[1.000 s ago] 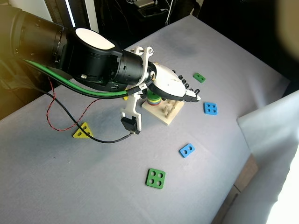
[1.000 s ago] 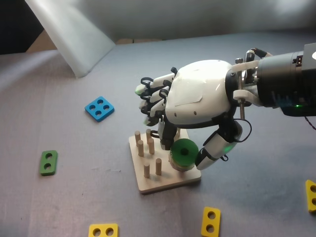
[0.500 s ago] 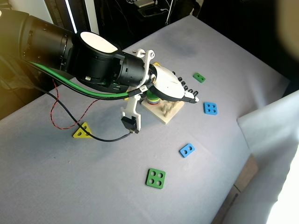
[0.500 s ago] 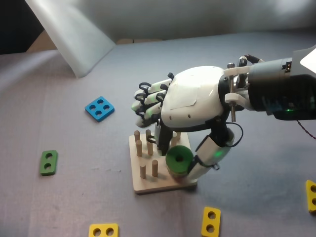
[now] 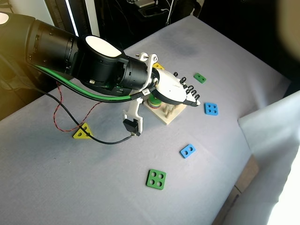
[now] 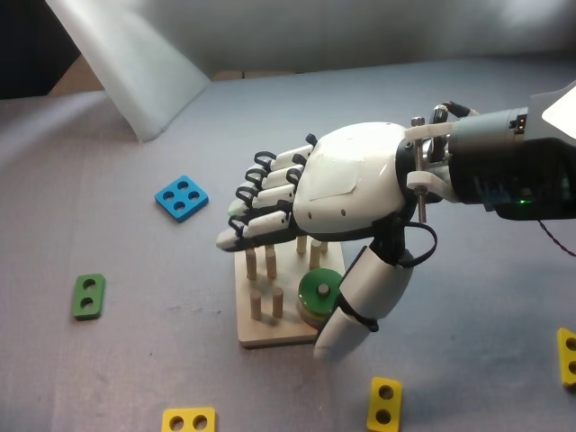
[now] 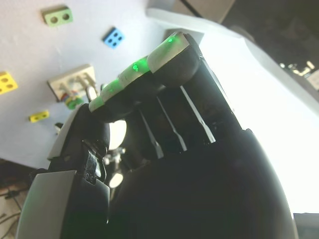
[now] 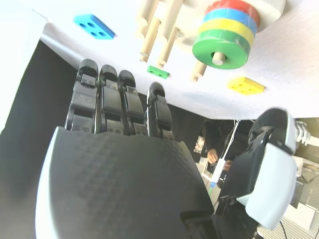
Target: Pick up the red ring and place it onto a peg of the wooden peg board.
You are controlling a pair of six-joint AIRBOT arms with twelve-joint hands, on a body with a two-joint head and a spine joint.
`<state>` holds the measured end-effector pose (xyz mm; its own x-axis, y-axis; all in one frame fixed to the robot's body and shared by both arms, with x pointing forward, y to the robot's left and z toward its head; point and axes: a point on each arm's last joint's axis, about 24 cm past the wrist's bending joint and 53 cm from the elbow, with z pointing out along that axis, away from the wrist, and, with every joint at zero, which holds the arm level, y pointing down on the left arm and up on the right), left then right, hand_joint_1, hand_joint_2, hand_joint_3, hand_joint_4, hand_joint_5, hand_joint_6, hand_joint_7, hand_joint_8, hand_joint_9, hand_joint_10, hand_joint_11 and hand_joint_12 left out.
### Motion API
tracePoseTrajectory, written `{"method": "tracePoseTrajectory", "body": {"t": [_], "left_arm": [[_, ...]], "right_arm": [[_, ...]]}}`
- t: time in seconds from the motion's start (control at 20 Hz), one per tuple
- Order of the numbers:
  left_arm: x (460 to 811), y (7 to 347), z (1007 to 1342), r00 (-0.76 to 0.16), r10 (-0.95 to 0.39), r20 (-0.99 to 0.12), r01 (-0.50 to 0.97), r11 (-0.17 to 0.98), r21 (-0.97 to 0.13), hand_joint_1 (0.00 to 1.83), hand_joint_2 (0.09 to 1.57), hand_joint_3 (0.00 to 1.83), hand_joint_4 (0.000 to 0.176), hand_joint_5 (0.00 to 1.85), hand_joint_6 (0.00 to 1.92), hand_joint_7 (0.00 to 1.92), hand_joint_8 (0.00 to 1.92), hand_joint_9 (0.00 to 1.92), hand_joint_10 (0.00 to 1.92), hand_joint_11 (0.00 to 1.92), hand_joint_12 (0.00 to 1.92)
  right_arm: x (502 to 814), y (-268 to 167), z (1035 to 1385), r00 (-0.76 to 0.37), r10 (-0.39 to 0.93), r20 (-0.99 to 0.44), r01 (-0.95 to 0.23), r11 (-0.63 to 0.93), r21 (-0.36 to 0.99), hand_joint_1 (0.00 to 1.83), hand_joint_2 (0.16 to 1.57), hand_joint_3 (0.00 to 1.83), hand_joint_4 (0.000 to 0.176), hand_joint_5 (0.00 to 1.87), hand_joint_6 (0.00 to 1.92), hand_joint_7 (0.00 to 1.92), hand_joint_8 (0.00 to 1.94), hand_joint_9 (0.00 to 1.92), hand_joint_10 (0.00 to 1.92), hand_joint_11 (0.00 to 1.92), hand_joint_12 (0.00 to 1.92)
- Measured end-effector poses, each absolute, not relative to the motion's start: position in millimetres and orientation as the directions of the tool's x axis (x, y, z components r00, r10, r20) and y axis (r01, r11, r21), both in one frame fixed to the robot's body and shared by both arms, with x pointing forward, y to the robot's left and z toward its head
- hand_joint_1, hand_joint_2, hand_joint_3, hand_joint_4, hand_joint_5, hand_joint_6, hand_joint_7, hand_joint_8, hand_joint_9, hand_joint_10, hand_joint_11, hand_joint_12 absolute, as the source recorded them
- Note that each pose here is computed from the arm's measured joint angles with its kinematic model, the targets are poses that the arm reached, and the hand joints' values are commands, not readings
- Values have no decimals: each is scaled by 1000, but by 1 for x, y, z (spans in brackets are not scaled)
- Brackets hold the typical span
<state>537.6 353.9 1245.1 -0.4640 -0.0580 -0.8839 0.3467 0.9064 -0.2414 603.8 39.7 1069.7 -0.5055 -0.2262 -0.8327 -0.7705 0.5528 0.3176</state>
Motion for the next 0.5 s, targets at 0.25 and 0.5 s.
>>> {"method": "tracePoseTrajectory", "body": {"t": [0.25, 0.5], "left_arm": [[537, 354, 1245, -464, -58, -884, 346, 907, -241, 497, 1571, 62, 0, 912, 1921, 1028, 1921, 1063, 1921, 1146, 1921], [535, 351, 1246, -465, -55, -884, 358, 901, -245, 489, 1571, 47, 0, 919, 1921, 1037, 1921, 1062, 1921, 1137, 1921]], "right_arm": [[611, 26, 1080, -527, -198, -826, -749, 568, 341, 0, 809, 18, 0, 0, 0, 0, 0, 0, 0, 0, 0], [628, -6, 1116, -515, -142, -846, -728, 594, 343, 33, 1004, 6, 0, 138, 11, 160, 14, 147, 9, 0, 458]]}}
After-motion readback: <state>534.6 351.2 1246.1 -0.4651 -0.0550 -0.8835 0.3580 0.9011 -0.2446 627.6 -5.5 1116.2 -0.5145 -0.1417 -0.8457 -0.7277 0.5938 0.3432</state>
